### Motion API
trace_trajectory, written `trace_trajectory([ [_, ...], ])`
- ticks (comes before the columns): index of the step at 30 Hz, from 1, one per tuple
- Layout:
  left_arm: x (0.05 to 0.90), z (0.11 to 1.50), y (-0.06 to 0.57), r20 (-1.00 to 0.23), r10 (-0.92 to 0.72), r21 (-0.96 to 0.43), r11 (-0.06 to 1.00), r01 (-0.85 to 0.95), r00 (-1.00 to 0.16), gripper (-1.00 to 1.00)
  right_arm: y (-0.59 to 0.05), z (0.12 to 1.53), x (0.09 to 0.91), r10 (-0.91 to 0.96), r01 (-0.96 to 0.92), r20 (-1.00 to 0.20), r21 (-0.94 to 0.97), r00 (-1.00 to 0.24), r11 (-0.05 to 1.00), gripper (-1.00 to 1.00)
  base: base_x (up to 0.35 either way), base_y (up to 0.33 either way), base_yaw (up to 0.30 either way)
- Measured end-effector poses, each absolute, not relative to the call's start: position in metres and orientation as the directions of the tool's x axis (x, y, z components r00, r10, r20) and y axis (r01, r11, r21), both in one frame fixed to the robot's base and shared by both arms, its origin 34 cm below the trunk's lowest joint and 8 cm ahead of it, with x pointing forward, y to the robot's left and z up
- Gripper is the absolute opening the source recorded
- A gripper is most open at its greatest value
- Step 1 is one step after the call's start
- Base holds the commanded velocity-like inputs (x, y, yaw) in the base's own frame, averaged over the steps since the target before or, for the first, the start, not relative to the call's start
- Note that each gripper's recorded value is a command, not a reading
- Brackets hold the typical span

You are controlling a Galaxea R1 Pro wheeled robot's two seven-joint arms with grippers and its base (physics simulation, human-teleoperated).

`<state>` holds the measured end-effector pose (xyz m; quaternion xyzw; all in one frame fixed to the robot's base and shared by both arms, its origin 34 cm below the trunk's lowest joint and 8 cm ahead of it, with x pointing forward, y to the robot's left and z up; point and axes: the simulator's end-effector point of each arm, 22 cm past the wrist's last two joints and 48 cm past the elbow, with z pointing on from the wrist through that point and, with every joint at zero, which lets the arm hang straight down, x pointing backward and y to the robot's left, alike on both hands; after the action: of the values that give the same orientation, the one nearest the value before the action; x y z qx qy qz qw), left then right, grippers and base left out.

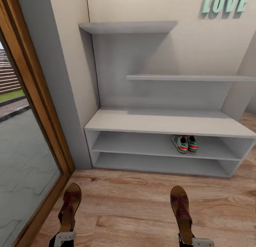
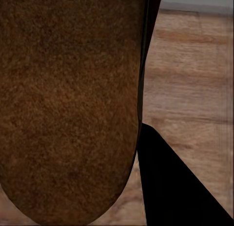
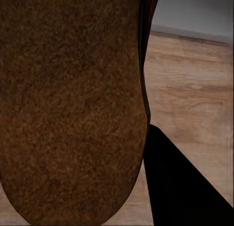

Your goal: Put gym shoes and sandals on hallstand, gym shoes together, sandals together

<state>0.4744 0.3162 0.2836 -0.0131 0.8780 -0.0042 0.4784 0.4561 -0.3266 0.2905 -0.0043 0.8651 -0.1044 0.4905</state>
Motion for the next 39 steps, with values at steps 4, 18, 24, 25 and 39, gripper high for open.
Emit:
trace_trajectory([
  [4, 0.4744, 0.2835, 0.3161, -0.84, -0.027, -0.02, 1.0, -0.018, -0.542, -1.0, -0.3266, 0.2906, 0.4561, -0.11, 0.095, -0.848, -0.185, -0.519, 0.978, -1.0, 0.209, -0.182, -0.264],
  [18, 0.4743, 0.2834, 0.3164, -0.84, -0.027, -0.02, 1.0, -0.02, -0.542, -1.0, -0.3257, 0.291, 0.4568, -0.11, 0.092, -0.849, -0.183, -0.516, 0.979, -1.0, 0.198, -0.185, -0.056],
  [24, 0.4746, 0.2837, 0.317, -0.841, -0.028, -0.02, 1.0, -0.021, -0.541, -1.0, -0.3254, 0.2911, 0.4571, -0.111, 0.091, -0.849, -0.183, -0.516, 0.979, -1.0, 0.025, -0.029, 0.0],
  [25, 0.4746, 0.2837, 0.317, -0.841, -0.029, -0.02, 1.0, -0.022, -0.541, -1.0, -0.3254, 0.2911, 0.4571, -0.111, 0.091, -0.849, -0.183, -0.516, 0.979, -1.0, 0.006, -0.007, 0.0],
  [39, 0.4751, 0.284, 0.3174, -0.841, -0.029, -0.02, 1.0, -0.023, -0.54, -1.0, -0.3262, 0.2911, 0.4571, -0.111, 0.093, -0.85, -0.184, -0.516, 0.978, -1.0, -0.147, -0.117, 0.0],
])
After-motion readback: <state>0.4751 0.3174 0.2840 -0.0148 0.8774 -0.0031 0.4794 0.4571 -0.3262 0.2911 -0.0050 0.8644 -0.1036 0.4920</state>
